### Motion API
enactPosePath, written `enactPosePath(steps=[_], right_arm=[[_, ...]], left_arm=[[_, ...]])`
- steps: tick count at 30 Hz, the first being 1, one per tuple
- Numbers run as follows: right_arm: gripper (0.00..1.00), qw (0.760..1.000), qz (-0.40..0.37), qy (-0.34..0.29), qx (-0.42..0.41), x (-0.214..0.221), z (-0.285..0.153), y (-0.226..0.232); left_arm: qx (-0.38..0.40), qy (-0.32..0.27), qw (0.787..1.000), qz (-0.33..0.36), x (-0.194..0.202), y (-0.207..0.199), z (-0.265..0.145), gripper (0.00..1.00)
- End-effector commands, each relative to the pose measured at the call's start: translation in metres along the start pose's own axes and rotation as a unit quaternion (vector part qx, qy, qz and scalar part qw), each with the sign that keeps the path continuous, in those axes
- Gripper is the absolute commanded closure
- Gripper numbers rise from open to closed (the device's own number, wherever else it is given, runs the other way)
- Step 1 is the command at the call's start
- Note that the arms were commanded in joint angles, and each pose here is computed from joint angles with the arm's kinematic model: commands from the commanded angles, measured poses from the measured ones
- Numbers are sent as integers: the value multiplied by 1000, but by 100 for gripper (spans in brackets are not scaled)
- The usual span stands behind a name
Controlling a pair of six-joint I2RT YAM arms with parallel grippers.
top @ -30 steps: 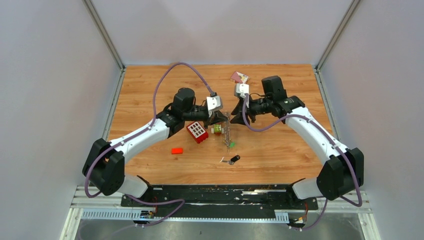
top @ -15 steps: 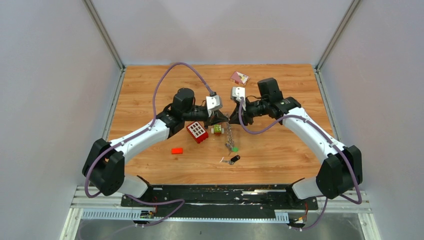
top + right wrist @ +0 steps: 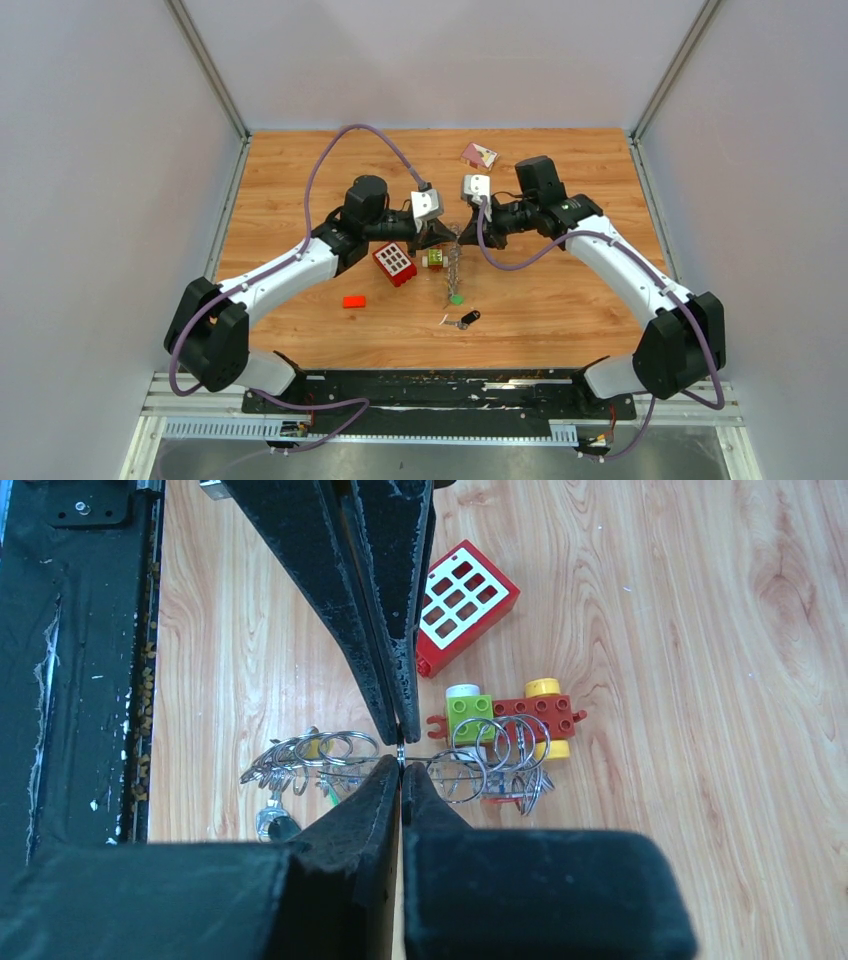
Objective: Put the keys on the keyring
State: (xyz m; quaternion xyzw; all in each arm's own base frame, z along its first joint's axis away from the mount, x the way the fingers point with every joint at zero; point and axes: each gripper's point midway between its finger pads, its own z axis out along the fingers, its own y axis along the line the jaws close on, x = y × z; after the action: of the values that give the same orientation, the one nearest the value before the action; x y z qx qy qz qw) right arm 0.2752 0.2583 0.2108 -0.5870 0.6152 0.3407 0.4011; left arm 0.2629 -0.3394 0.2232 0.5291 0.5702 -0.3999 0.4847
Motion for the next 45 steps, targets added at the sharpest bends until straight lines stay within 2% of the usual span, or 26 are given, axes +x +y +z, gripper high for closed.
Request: enactPosePath(steps=[1,2,5,6,7,9,12,15,18,23,27,31,45], right_arm=[[100,999,-49,-15,20,-20,-10,-3],[100,998,-53,-11,26,-23,-13,-6],[100,998,-59,3,36,-31,-21,-11],[100,998,-57,12,37,-31,-22,-12],[100,998,-53,18,36,-32,-25,-11],[100,997,-55,23,44,-37,-30,-13],[100,997,-59,25,51,-39,-33,-14],[100,997,-64,15,50,-44,-34,-11],[100,996,-71,-9,45,-50,-32,-7],[100,992,-108,-65,19,-62,-27,6],[100,986,-132,-98,-29,-67,-21,19],[100,981,-143,-120,-47,-72,-19,24],[100,977,-116,-147,-102,-71,-12,39]], left_arm=[[-3,-35,998,42,-30,2,-7,100],[-6,-35,998,45,-32,4,-9,96],[-7,-25,998,60,-36,11,-16,69],[-8,-20,998,67,-39,13,-19,57],[-8,-18,997,77,-45,15,-22,50],[-5,-4,996,89,-44,15,-27,40],[-3,5,993,114,-44,13,-32,32],[-1,2,993,117,-46,13,-32,31],[-1,-6,994,107,-48,13,-31,36],[29,-15,994,101,-46,-1,-30,55],[36,-21,994,106,-44,-8,-29,56],[37,-23,993,109,-43,-12,-30,60],[33,-51,991,118,-50,-33,-45,69]])
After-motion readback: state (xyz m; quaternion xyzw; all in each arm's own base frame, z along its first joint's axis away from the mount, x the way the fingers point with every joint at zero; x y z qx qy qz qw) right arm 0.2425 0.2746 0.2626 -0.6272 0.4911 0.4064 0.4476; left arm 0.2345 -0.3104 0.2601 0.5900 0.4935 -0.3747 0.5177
